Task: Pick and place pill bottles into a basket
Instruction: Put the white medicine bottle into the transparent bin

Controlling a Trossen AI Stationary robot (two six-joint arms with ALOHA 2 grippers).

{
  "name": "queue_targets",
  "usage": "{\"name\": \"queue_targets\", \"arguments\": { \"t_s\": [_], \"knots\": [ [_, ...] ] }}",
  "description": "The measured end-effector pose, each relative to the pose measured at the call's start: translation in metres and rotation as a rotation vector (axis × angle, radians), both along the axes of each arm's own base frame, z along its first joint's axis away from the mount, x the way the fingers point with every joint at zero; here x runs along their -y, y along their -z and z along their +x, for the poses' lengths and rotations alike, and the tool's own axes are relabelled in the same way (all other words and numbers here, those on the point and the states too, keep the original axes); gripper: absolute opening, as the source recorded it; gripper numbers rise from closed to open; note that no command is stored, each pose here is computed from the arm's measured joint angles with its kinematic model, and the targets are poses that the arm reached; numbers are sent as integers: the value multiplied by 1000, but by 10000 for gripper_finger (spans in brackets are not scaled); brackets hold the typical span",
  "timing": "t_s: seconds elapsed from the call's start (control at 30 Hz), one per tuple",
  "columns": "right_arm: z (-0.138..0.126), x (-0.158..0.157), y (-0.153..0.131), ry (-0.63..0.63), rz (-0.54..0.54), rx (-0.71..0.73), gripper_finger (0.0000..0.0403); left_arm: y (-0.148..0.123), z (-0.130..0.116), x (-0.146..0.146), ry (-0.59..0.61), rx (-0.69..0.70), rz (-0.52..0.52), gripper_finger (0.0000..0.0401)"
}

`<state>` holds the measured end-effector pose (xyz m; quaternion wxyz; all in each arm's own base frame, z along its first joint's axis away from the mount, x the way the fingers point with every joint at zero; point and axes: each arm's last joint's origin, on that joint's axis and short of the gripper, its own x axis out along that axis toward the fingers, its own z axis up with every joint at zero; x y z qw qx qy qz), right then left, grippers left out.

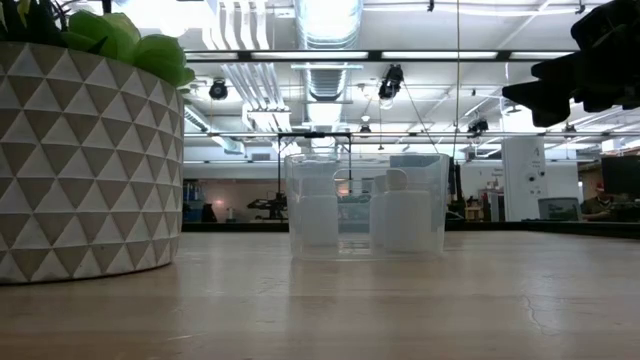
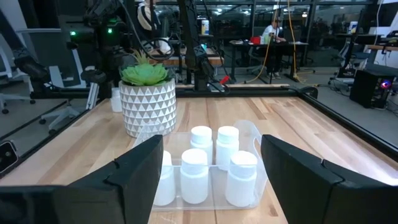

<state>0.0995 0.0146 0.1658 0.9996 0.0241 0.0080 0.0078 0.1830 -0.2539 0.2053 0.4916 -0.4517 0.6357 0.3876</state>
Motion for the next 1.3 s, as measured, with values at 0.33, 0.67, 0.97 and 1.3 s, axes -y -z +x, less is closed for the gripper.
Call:
{"name": "queue_targets", "arguments": {
  "t_s": [0.33, 0.67, 0.97, 1.3],
  "knots": [
    [0, 0, 0, 0, -1, 0, 260, -5, 2, 3, 60, 28, -34, 137],
    [0, 0, 0, 0, -1, 0, 260, -56, 0, -4, 122, 197, -150, 137],
    [0, 0, 0, 0, -1, -1, 260, -130, -4, -33, 201, 668, -207, 137],
    [0, 0, 0, 0, -1, -1, 260, -193, 29, -90, 323, 1315, 41, 137]
  ]
}}
